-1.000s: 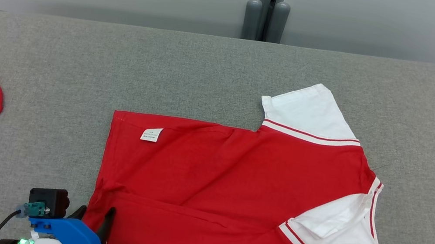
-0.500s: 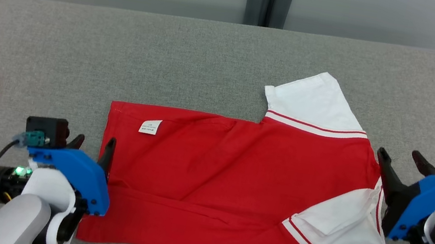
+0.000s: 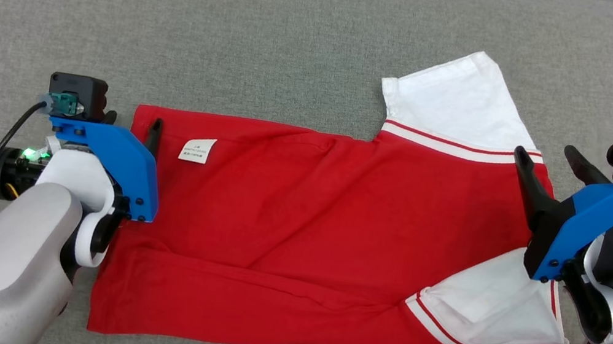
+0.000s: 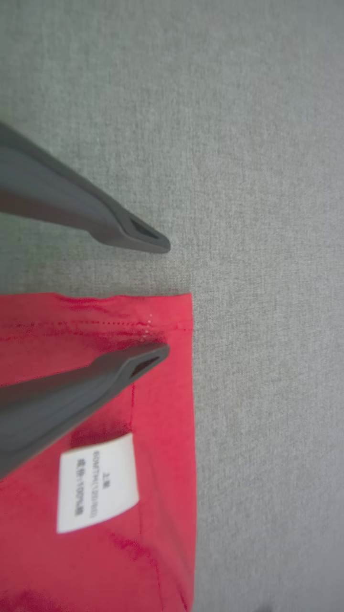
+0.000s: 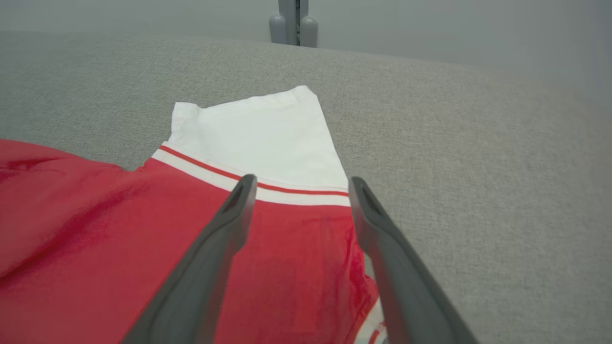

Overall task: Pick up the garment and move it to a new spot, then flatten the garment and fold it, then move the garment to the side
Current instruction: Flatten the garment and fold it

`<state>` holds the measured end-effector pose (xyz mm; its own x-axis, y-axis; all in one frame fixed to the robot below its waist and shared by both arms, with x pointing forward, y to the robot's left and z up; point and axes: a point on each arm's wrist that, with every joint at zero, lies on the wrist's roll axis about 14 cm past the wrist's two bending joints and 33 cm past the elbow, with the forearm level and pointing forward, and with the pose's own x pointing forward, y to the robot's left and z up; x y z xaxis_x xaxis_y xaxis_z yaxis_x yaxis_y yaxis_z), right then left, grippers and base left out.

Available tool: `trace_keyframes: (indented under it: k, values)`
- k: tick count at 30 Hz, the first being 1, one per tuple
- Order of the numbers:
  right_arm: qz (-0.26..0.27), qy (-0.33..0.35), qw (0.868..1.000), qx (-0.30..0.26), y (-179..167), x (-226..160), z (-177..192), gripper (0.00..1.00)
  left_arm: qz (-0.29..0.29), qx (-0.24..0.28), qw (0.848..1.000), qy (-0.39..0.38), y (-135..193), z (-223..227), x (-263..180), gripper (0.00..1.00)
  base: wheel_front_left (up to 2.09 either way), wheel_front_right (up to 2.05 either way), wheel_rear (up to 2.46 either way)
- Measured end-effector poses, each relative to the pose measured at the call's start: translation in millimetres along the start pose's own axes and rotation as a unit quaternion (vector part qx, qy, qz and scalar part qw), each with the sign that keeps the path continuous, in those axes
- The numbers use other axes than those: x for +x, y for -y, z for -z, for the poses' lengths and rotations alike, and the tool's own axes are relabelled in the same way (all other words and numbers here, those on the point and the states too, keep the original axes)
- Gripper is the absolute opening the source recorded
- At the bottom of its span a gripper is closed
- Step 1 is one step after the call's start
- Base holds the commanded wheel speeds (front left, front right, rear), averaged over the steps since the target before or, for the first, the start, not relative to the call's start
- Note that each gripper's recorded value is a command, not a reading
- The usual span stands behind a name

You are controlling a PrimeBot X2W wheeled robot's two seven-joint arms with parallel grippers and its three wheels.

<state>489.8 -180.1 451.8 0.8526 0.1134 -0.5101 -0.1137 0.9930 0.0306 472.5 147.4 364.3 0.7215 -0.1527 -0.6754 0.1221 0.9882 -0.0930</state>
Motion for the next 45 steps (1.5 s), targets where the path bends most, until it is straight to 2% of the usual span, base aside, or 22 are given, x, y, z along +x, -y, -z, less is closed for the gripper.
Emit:
trace_keyframes:
  k: [9, 10, 11, 12, 18, 28, 38, 39, 40, 41, 42, 43, 45]
  values:
    - [0.002, -0.015, 1.000, 0.003, 4.4, 6.4, 12.9, 1.00, 0.003, 0.015, 0.999, -0.035, -0.8, 11.6, 16.6, 1.00, 0.00, 0.00, 0.00]
    - [0.002, -0.016, 1.000, 0.004, 4.5, 6.8, 13.7, 1.00, 0.009, 0.016, 0.999, -0.043, 1.9, 13.9, 17.4, 0.84, 0.00, 0.00, 0.00]
    - [0.001, -0.018, 1.000, 0.004, 4.7, 7.4, 14.4, 1.00, 0.013, 0.015, 0.998, -0.052, 3.2, 16.0, 18.3, 0.50, 0.00, 0.00, 0.00]
    - [0.001, -0.020, 1.000, 0.004, 5.1, 8.4, 14.6, 1.00, 0.018, 0.016, 0.998, -0.062, 4.5, 18.7, 18.9, 0.00, 0.00, 0.00, 0.00]
    - [-0.013, -0.042, 0.999, 0.002, 4.4, 28.4, 7.3, 1.00, 0.042, 0.013, 0.996, -0.076, 15.1, 23.6, 24.8, 0.00, 0.00, 0.00, 0.00]
    - [-0.008, -0.093, 0.996, -0.013, 13.2, 100.6, -13.8, 1.00, 0.055, 0.022, 0.997, -0.043, 16.8, 15.4, 33.3, 0.00, 0.00, 0.00, 0.00]
    - [-0.006, -0.163, 0.986, -0.045, 2.5, 149.6, 20.9, 1.00, 0.068, 0.010, 0.997, -0.021, 19.1, 16.1, 39.4, 0.00, 0.00, 0.00, 0.00]
    - [-0.006, -0.166, 0.985, -0.051, 2.6, 151.3, 21.6, 0.86, 0.067, 0.009, 0.997, -0.021, 18.8, 16.5, 39.7, 0.00, 0.00, 0.00, 0.00]
    - [-0.006, -0.169, 0.984, -0.058, 2.1, 151.7, 22.3, 0.78, 0.068, 0.008, 0.997, -0.020, 18.9, 16.3, 39.7, 0.00, 0.00, 0.00, 0.00]
    - [-0.008, -0.171, 0.983, -0.062, 0.3, 151.5, 23.3, 0.75, 0.069, 0.009, 0.997, -0.020, 19.1, 16.3, 39.6, 0.00, 0.00, 0.00, 0.00]
    - [-0.009, -0.172, 0.983, -0.065, -0.3, 151.3, 23.7, 0.25, 0.069, 0.008, 0.997, -0.018, 19.3, 16.1, 39.8, 0.00, 0.00, 0.00, 0.00]
    - [-0.010, -0.171, 0.983, -0.066, -0.4, 151.2, 24.0, 0.00, 0.070, 0.006, 0.997, -0.018, 19.4, 16.2, 40.2, 0.00, 0.00, 0.00, 0.00]
    - [-0.012, -0.164, 0.984, -0.069, -1.4, 151.2, 23.3, 0.00, 0.068, 0.005, 0.998, -0.013, 17.8, 15.0, 41.2, 0.00, 0.00, 0.00, 0.00]
